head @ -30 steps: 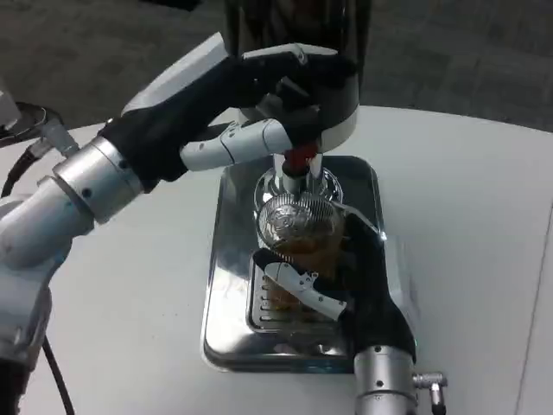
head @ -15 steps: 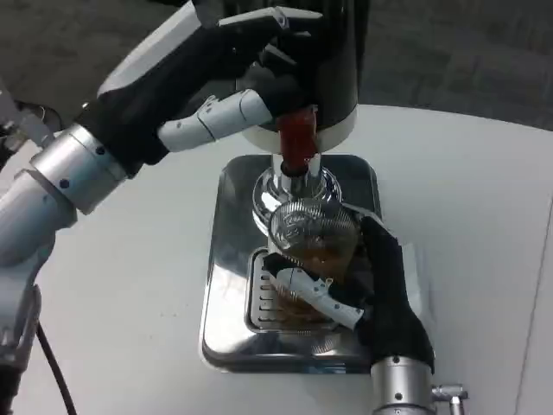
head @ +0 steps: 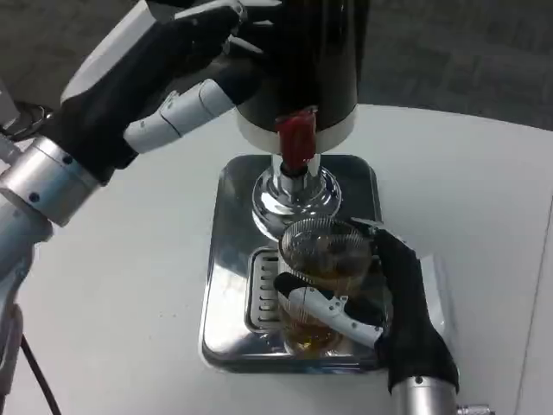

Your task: Grasp the cup under the faucet to collect the drink, then remove the cup.

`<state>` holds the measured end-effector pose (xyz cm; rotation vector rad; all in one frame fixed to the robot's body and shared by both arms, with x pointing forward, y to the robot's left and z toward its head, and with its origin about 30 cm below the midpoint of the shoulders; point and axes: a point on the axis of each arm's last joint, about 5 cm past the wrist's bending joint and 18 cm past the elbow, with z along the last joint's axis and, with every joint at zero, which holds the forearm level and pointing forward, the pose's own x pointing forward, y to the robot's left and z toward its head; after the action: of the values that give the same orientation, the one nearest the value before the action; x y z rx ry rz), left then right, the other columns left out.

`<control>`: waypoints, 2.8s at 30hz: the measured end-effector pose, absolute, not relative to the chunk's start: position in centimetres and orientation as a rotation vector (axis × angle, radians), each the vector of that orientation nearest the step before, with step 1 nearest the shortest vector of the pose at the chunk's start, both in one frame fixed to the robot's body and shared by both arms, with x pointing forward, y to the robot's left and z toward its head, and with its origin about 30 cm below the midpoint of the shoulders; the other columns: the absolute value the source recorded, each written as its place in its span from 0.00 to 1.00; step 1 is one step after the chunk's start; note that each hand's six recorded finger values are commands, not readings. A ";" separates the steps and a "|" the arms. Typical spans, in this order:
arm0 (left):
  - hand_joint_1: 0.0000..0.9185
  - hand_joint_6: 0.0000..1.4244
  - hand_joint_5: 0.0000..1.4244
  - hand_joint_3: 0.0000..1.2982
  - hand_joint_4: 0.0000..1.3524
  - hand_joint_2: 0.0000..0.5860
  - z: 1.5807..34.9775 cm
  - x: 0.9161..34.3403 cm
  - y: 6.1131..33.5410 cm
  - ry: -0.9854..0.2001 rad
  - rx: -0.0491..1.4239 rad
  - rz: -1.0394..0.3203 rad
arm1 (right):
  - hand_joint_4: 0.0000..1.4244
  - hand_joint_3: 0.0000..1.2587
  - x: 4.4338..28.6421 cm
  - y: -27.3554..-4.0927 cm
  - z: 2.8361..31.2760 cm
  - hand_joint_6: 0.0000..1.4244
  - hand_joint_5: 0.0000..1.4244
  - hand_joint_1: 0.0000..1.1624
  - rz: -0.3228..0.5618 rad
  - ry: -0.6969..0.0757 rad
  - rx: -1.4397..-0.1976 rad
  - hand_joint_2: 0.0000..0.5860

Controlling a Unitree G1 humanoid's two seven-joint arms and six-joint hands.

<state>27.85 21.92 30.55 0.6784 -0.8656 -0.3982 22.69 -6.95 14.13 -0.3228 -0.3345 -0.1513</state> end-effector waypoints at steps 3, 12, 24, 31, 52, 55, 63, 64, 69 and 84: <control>0.00 0.29 0.32 0.27 0.25 0.15 30.5 27.5 22.2 -0.870 0.671 -0.375 | 0.70 0.76 22.2 -7.2 14.2 0.41 0.70 0.87 -0.149 -0.337 -0.325 0.21; 0.00 0.29 0.33 0.27 0.26 0.15 30.1 25.9 23.8 -0.859 0.652 -0.289 | 0.71 0.78 20.2 -8.8 14.1 0.42 0.71 0.89 -0.114 -0.322 -0.358 0.22; 0.00 0.30 0.33 0.29 0.27 0.15 27.6 23.1 26.2 -0.754 0.618 -0.153 | 0.74 0.79 18.9 -10.3 14.8 0.44 0.72 0.90 -0.102 -0.327 -0.385 0.23; 0.00 0.31 0.33 0.29 0.27 0.15 24.5 21.1 27.2 -0.599 0.625 -0.110 | 0.75 0.79 18.2 -11.3 15.5 0.44 0.72 0.90 -0.102 -0.341 -0.403 0.23; 0.00 0.17 0.11 0.16 0.07 0.15 20.4 18.4 25.0 -0.282 0.920 -0.176 | 0.75 0.80 16.4 -12.1 17.1 0.45 0.72 0.90 -0.070 -0.404 -0.436 0.23; 0.00 0.15 0.08 0.14 0.04 0.15 20.4 18.4 24.8 -0.273 0.959 -0.190 | 0.75 0.80 16.2 -12.3 17.4 0.45 0.72 0.90 -0.059 -0.418 -0.442 0.23; 0.00 0.12 0.03 0.11 0.00 0.15 21.0 18.3 24.7 -0.290 1.063 -0.263 | 0.75 0.81 16.0 -12.6 17.7 0.46 0.72 0.90 -0.018 -0.420 -0.459 0.23; 0.00 0.12 0.03 0.10 0.00 0.14 21.0 18.3 24.7 -0.294 1.070 -0.270 | 0.75 0.81 16.0 -12.6 17.7 0.46 0.72 0.90 -0.016 -0.419 -0.458 0.23; 0.00 0.11 0.00 0.07 0.00 0.13 21.2 18.1 24.1 -0.318 1.095 -0.329 | 0.76 0.81 15.6 -12.7 17.9 0.46 0.72 0.90 -0.001 -0.424 -0.457 0.23; 0.00 0.01 0.00 0.00 0.00 0.12 21.5 16.3 21.8 -0.345 1.220 -0.423 | 0.75 0.81 15.0 -13.4 17.7 0.46 0.72 0.90 0.044 -0.397 -0.480 0.23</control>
<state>16.32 21.83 21.47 1.2201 -0.3452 -0.4227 15.03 -13.38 17.72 -0.4797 -0.3973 0.0440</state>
